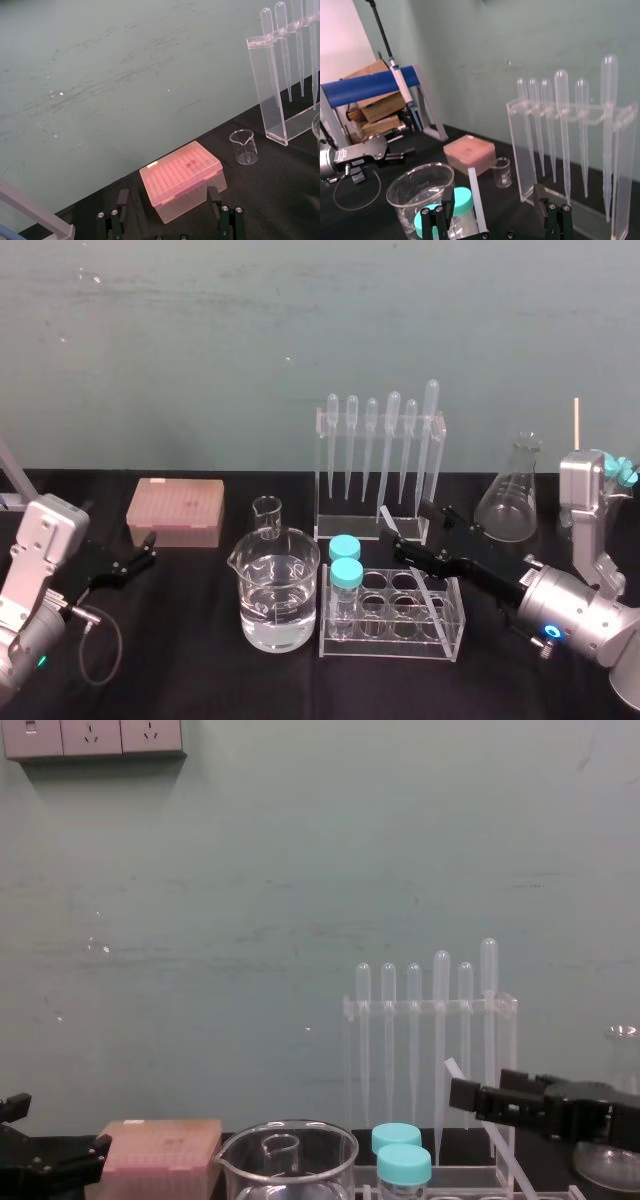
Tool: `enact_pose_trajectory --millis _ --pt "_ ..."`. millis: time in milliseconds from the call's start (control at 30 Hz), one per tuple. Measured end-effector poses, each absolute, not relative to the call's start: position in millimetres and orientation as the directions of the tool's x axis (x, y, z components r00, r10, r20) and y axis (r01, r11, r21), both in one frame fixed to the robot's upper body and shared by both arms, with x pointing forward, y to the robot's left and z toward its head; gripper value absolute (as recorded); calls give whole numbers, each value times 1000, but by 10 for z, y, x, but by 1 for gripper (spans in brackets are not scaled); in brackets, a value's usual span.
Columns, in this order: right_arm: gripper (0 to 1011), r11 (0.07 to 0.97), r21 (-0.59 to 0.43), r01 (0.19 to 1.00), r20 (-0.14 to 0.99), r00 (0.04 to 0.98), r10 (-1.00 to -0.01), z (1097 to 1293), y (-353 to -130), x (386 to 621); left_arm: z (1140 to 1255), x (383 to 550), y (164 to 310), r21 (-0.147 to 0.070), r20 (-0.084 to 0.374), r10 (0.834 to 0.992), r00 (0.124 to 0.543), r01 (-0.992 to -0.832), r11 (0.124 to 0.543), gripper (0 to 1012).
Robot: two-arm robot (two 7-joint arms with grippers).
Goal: Pick up the stirring rod with one hand, then place it down.
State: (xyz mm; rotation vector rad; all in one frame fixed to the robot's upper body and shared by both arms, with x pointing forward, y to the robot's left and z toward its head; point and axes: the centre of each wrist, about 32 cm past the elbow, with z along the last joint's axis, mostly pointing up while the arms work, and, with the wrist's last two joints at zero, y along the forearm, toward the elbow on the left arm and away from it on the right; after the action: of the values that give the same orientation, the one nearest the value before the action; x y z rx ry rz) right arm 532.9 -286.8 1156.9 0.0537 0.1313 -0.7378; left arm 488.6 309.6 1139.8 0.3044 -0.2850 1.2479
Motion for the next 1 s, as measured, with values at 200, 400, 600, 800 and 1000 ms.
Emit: enact_pose_trajectory --millis 200,400,600,800,1000 --pt "1000 750 -55 660 -204 727 -655 11568 -2863 5389 11398 4886 3097 70 374 880 292 -955 287 1000" --pt "1000 758 -98 645 -232 726 -647 11562 -2862 5436 11398 4886 3097 70 374 880 292 -955 287 1000" --pt "1000 757 -103 645 -227 726 -649 11562 -2865 5442 11398 4886 3096 70 374 880 292 -955 287 1000" --pt "1000 757 -101 646 -225 726 -650 11561 -2866 5437 11398 4886 3097 70 374 880 292 -955 287 1000" --pt "946 756 -99 647 -223 726 -650 11562 -2866 5434 11398 4886 3097 70 374 880 292 -955 287 1000"
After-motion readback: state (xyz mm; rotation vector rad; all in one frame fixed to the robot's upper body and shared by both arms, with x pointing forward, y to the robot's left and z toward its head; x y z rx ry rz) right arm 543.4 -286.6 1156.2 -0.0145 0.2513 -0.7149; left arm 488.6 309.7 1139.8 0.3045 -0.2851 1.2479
